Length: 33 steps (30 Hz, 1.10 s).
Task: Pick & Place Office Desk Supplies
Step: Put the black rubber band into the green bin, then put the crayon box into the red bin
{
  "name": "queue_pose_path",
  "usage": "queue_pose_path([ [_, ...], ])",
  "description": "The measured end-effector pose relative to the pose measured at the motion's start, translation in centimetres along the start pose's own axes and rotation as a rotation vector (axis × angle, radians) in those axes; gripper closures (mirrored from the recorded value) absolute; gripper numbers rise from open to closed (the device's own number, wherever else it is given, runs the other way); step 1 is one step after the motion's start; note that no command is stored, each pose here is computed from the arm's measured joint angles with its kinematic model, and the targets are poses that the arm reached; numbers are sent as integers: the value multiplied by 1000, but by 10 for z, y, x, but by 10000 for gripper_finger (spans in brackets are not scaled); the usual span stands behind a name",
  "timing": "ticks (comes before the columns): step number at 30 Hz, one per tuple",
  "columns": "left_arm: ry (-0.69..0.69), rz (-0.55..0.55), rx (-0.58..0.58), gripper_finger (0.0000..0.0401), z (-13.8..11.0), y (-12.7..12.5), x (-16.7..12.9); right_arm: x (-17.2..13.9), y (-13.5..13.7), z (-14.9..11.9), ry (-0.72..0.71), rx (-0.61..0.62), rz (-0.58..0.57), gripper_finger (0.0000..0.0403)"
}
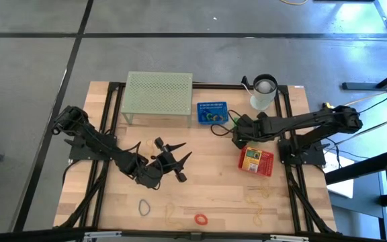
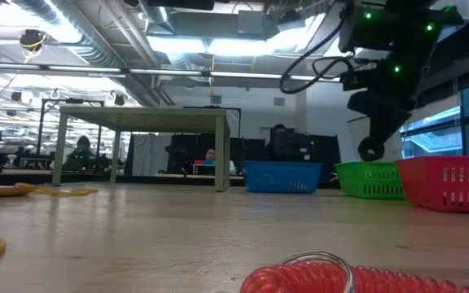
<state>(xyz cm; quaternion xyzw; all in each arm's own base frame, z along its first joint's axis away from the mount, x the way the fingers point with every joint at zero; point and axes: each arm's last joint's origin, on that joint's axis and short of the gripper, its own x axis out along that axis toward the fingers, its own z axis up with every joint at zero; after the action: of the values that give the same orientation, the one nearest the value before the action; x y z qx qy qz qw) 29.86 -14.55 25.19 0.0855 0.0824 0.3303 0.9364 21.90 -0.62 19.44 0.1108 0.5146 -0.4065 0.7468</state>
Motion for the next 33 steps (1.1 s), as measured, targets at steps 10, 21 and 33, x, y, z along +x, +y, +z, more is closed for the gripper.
queue_pose_path([
  [10, 0, -3, 0, 221, 0, 0, -1, 9, 0, -5, -23, 45, -6, 311],
  [21, 112, -276, -31, 221, -14, -7, -1, 9, 3, -4, -22, 60, 31, 201],
  [33, 636, -411, 29, 221, -58, 13, -11, -17, 9, 24, -85, 107, 119, 190],
])
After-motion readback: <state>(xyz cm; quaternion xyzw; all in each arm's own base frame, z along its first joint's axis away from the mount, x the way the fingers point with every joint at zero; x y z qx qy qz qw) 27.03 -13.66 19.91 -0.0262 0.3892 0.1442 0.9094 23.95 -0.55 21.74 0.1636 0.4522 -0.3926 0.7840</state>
